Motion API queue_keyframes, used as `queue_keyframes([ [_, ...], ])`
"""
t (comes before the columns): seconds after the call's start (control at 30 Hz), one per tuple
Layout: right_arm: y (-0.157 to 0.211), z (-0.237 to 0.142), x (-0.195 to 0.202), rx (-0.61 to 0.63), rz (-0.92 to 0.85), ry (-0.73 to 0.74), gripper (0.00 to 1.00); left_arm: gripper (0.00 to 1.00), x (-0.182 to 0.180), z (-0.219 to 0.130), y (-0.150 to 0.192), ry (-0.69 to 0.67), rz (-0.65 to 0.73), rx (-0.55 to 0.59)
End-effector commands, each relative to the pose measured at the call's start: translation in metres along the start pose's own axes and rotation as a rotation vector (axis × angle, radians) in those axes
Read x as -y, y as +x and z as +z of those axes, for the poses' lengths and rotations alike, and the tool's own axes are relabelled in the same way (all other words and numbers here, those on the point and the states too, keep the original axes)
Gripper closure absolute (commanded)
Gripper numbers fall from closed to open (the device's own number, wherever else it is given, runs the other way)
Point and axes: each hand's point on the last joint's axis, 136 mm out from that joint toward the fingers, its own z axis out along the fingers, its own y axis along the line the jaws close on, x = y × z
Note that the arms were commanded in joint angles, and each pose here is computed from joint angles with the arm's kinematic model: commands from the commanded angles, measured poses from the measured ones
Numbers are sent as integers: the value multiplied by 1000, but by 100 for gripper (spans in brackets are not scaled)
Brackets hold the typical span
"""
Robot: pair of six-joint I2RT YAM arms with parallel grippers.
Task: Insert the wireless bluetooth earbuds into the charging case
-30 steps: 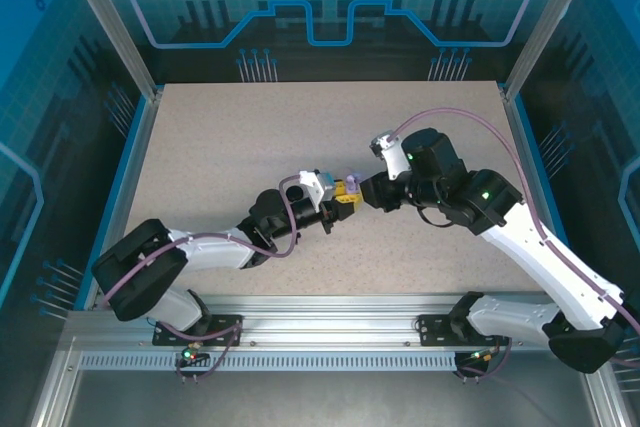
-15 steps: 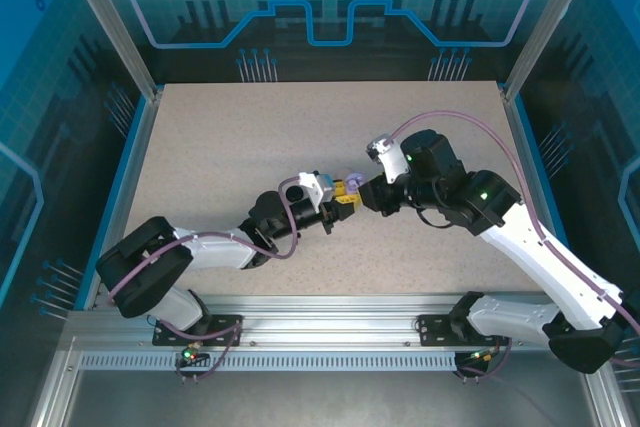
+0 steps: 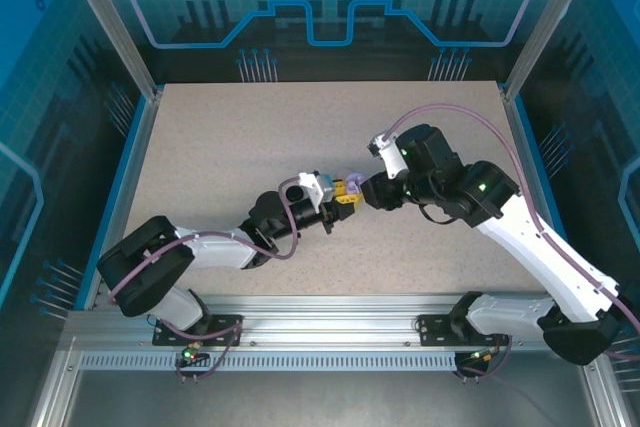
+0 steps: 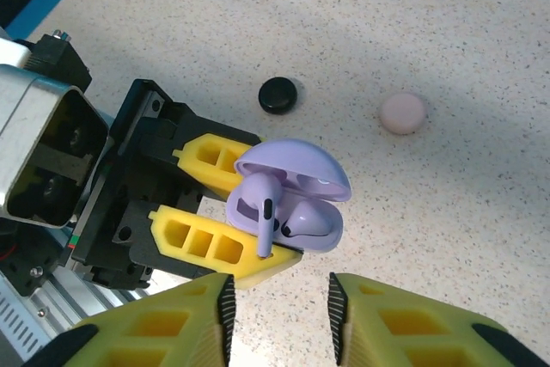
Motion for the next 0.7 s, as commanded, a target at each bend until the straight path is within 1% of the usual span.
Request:
queue_keyframes([
  [0.0,7,-4,3,-52,-22,43,60,98,9,-4,1,39,46,22],
  [0.33,17,22,-10,-159,-15,24,59,98,9,-5,3,38,64,27],
  [0.57,19,32,-15,-175,-4,19,60,99,7,-5,4,29,63,20],
  [0.67,19,36,-17,-180,-3,20,62,99,6,-5,5,21,64,17],
])
